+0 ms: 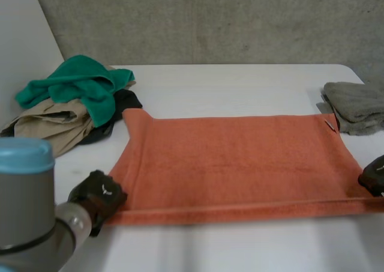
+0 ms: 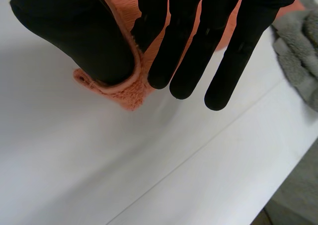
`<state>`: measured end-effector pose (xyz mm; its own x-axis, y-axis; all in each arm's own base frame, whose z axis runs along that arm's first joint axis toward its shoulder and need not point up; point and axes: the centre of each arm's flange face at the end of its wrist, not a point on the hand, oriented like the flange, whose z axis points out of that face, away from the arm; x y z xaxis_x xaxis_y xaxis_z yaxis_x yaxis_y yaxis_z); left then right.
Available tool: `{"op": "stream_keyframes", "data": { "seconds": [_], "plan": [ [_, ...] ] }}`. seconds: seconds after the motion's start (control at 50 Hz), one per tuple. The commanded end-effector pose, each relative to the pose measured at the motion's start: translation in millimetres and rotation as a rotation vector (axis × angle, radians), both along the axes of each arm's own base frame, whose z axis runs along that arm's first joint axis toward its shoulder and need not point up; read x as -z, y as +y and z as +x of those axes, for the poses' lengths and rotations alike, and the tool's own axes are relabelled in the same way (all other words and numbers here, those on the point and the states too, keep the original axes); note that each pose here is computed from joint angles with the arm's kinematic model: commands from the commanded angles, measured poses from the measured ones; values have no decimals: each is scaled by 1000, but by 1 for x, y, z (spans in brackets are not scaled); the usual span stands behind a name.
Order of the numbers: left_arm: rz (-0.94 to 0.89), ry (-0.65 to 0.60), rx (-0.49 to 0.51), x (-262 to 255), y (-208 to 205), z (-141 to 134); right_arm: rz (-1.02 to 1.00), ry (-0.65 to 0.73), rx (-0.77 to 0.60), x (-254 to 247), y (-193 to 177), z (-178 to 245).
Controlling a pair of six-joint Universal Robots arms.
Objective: Fold the laundry.
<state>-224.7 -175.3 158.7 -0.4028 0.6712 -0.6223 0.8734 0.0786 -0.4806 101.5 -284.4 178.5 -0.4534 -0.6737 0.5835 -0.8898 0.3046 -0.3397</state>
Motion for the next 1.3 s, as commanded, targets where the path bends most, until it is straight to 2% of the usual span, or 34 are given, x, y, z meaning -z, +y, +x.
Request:
{"op": "stream_keyframes", "data": {
  "seconds": [0.02,0.18,0.3,0.38,0.4,0.46,0.48,0.54,0.56,0.6,0.64,0.68,0.84,0.96,1.04,1.12,1.2,1.3],
  "plan": [
    [-125,70,-37,-4,-57,-32,-145,-32,67,11,-43,0],
    [-364,132,-115,-5,-125,-60,-363,-38,18,16,-84,18],
    [-469,142,-92,-5,-157,-77,-498,-46,-44,16,-111,37],
    [-693,171,-71,-47,-196,-98,-737,-63,-85,-22,-147,56],
    [-815,210,-79,-80,-211,-101,-890,-76,-93,-55,-162,61],
    [-1002,324,-71,-137,-222,-109,-1097,-122,-98,-103,-174,67],
    [-1107,416,-57,-171,-222,-112,-1240,-176,-101,-137,-176,71],
    [-1208,551,-42,-207,-219,-112,-1417,-268,-105,-182,-170,72],
    [-1244,642,-40,-228,-216,-106,-1503,-327,-104,-205,-163,70],
    [-1271,728,-49,-249,-213,-95,-1532,-368,-107,-216,-159,70],
    [-1255,788,-63,-259,-213,-82,-1506,-401,-98,-215,-157,68],
    [-1213,790,-73,-252,-216,-77,-1470,-408,-91,-209,-157,68],
    [-961,679,-91,-171,-218,-82,-1270,-406,-74,-163,-157,73],
    [-756,571,-104,-93,-205,-79,-1011,-386,-45,-88,-154,74],
    [-596,505,-73,-37,-184,-79,-767,-368,-35,-21,-142,75],
    [-480,455,-38,-2,-162,-78,-622,-350,-4,8,-126,71],
    [-383,401,-43,22,-138,-68,-478,-333,19,21,-102,68],
    [-330,338,-45,6,-96,-46,-328,-269,43,3,-64,54]
  ]
}}
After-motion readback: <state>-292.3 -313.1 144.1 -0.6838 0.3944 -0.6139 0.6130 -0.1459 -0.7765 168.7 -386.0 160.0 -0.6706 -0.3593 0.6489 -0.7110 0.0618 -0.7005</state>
